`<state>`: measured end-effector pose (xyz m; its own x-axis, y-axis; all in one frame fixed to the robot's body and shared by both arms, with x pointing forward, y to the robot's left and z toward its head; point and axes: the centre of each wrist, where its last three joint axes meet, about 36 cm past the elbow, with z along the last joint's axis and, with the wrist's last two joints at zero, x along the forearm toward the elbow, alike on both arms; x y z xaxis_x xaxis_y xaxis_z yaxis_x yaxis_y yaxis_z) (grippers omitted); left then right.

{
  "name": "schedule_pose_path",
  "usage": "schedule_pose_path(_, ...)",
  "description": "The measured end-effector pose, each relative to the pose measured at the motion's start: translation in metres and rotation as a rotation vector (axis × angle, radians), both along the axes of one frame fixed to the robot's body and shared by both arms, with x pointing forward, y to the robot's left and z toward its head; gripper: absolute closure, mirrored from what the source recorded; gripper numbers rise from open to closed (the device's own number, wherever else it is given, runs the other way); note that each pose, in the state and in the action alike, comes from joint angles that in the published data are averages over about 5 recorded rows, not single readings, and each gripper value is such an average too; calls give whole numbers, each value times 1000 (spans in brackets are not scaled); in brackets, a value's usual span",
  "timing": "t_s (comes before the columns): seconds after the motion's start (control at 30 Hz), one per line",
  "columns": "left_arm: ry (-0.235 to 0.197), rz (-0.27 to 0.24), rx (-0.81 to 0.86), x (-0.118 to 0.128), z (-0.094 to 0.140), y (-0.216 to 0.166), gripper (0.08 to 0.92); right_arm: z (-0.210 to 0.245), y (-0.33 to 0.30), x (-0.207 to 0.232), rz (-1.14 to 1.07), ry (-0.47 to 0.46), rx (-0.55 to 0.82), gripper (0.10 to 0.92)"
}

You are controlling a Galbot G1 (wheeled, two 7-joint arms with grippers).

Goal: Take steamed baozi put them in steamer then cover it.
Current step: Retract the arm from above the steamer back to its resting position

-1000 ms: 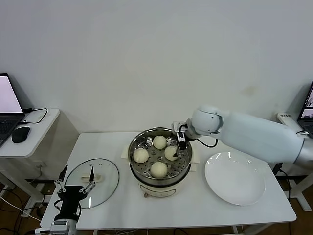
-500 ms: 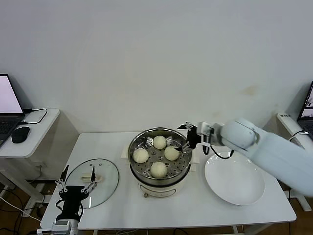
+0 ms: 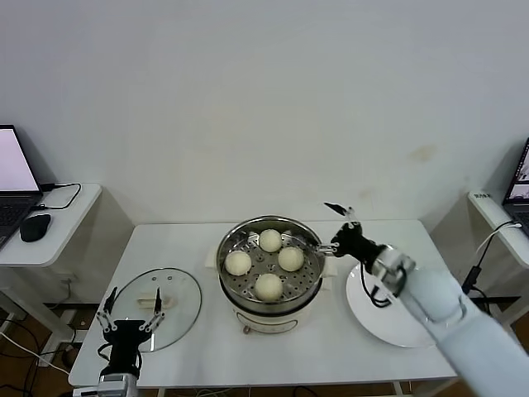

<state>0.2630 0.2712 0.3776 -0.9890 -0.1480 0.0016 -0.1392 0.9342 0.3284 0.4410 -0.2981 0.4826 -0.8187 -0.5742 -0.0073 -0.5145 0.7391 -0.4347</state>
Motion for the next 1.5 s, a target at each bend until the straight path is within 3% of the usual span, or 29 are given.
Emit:
schedule_pose_path(0.2,-6,10,134,2,-13,8,177,-38,-19,-54,-155,-32,149,200)
schedule_pose_path(0.33,2,-12,306,3,-22,20,177,-57,-33,-89,-276,-30,199,199)
schedule_pose_path(0.73,136,-204,888,7,-53,76,177,-79,-72,-161,-554,-20,242,199)
schedule_pose_path(0.9,175,-258,1056,15,-69,93,177,-88,-79,-179,-625,-6,243,200)
schedule_pose_path(1.17,205,-289,1223,46,-83,113,177,-95,-86,-201,-700,17,242,200)
schedule_pose_path(1.5,213,-297,1309,83,-90,124,177,-101,-87,-216,-749,45,244,200)
